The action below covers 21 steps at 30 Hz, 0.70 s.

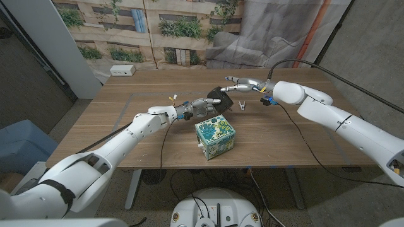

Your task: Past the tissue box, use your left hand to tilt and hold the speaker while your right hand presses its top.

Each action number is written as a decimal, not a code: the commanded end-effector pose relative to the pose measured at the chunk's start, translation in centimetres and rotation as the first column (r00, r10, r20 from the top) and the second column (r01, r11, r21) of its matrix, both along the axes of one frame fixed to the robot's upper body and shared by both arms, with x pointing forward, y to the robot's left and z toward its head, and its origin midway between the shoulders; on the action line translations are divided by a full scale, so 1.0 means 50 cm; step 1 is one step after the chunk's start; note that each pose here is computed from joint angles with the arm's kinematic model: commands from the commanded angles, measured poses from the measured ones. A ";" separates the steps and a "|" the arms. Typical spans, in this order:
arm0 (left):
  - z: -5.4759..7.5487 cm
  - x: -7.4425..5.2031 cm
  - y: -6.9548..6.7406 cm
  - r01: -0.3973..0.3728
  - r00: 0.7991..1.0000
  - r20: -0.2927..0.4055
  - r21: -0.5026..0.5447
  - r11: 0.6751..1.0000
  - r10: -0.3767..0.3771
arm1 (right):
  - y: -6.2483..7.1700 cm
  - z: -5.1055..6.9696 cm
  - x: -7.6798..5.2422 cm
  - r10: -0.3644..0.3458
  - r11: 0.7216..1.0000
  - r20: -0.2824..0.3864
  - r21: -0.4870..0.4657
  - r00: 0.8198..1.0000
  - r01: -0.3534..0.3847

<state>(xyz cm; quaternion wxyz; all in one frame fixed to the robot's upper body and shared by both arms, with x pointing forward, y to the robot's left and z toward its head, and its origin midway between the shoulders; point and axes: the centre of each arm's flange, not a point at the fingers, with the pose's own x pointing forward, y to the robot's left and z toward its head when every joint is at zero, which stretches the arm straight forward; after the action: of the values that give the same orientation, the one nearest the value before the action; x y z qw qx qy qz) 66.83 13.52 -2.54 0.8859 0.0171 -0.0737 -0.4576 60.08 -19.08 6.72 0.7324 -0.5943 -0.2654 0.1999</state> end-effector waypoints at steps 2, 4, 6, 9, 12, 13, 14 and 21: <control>0.003 0.000 -0.005 0.007 1.000 0.010 0.002 1.000 -0.007 | 0.005 -0.009 0.008 0.005 1.000 -0.004 -0.008 1.000 -0.005; 0.004 0.000 -0.005 0.008 1.000 0.012 0.003 1.000 -0.008 | 0.005 -0.011 0.009 0.005 1.000 -0.006 -0.009 1.000 -0.006; 0.004 -0.001 -0.004 0.005 1.000 0.012 0.003 1.000 -0.005 | 0.006 -0.013 0.010 0.005 1.000 -0.005 -0.013 1.000 -0.005; 0.004 -0.001 -0.002 0.004 1.000 0.010 0.003 1.000 -0.004 | 0.007 -0.014 0.010 0.005 1.000 -0.007 -0.010 1.000 -0.005; 0.003 -0.001 -0.002 0.005 1.000 0.009 0.003 1.000 -0.005 | 0.009 -0.016 0.012 0.003 1.000 -0.008 -0.011 1.000 -0.004; 0.003 -0.001 -0.002 0.006 1.000 0.009 0.003 1.000 -0.006 | 0.009 -0.016 0.012 0.003 1.000 -0.007 -0.011 1.000 -0.003; 0.003 -0.001 -0.002 0.007 1.000 0.009 0.002 1.000 -0.007 | 0.010 -0.016 0.012 0.004 1.000 -0.007 -0.013 1.000 -0.004; -0.001 0.002 -0.006 0.012 1.000 0.005 0.002 1.000 -0.012 | 0.015 -0.013 0.013 0.006 1.000 -0.004 -0.014 1.000 -0.007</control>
<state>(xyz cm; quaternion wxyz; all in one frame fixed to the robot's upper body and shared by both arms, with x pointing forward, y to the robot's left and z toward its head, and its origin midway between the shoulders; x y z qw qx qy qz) 66.83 13.40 -2.48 0.8844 0.0192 -0.0763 -0.4601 60.55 -18.65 6.08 0.7292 -0.5973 -0.2639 0.2045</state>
